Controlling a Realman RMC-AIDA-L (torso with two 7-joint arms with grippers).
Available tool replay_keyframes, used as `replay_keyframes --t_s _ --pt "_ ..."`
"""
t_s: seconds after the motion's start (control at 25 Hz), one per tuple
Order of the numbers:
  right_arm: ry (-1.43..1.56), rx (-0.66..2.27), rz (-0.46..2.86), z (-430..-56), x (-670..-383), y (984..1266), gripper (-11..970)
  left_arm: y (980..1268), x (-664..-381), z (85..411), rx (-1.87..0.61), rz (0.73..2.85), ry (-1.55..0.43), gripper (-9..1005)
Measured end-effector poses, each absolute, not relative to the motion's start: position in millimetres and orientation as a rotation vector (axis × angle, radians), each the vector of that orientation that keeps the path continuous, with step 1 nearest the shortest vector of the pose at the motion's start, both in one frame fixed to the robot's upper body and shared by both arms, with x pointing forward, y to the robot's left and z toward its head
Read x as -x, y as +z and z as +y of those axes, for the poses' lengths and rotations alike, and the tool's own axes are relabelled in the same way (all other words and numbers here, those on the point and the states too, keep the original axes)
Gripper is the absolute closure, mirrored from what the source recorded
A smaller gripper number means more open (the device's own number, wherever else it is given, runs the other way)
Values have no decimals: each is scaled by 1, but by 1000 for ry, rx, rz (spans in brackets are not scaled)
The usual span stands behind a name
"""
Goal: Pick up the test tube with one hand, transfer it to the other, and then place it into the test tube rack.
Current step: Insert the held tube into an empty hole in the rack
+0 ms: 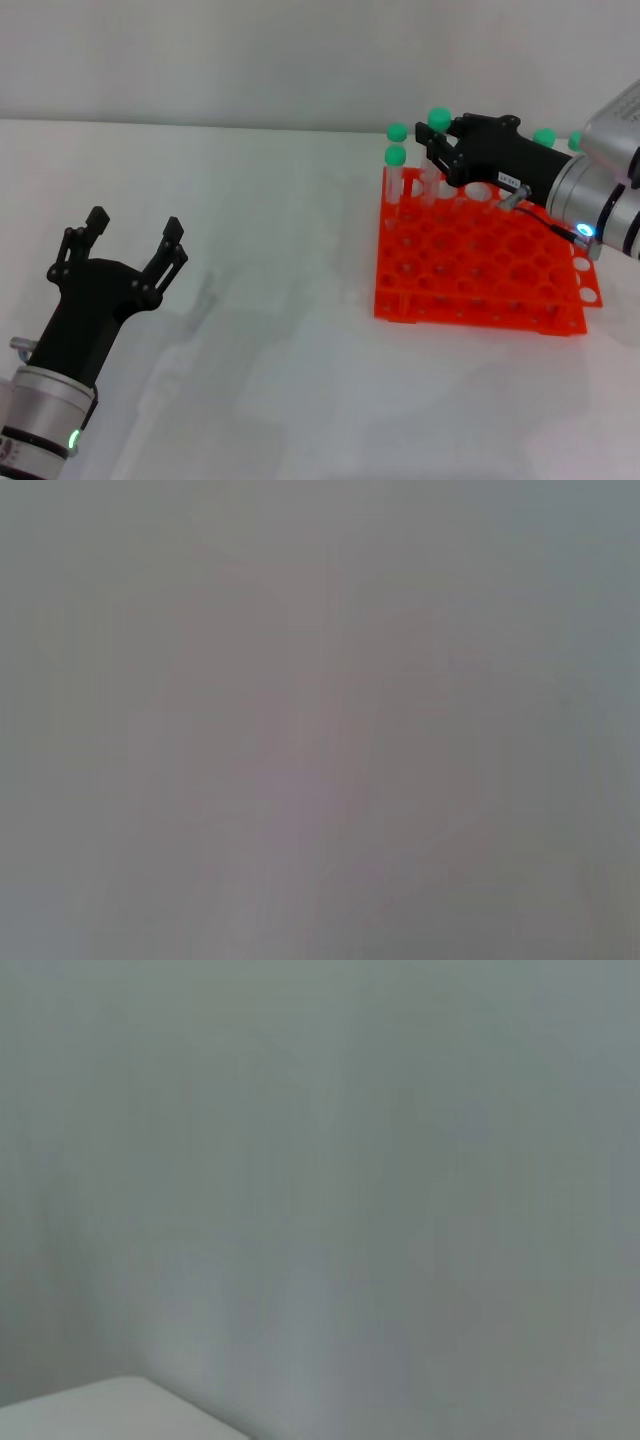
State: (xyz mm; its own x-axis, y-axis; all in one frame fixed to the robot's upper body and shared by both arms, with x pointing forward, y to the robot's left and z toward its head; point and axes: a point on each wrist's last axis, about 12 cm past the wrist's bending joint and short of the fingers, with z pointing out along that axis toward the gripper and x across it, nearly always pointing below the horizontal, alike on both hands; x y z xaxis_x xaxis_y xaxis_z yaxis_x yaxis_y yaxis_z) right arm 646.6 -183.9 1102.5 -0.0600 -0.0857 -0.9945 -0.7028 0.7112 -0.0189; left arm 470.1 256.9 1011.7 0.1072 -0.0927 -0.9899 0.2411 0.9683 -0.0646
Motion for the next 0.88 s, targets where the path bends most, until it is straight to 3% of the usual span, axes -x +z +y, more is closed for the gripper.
replay_keyframes --t_s 0.88 --pt "502 668 1673 -187 -644 1086 712 1013 -473 253 -127 1445 -259 103"
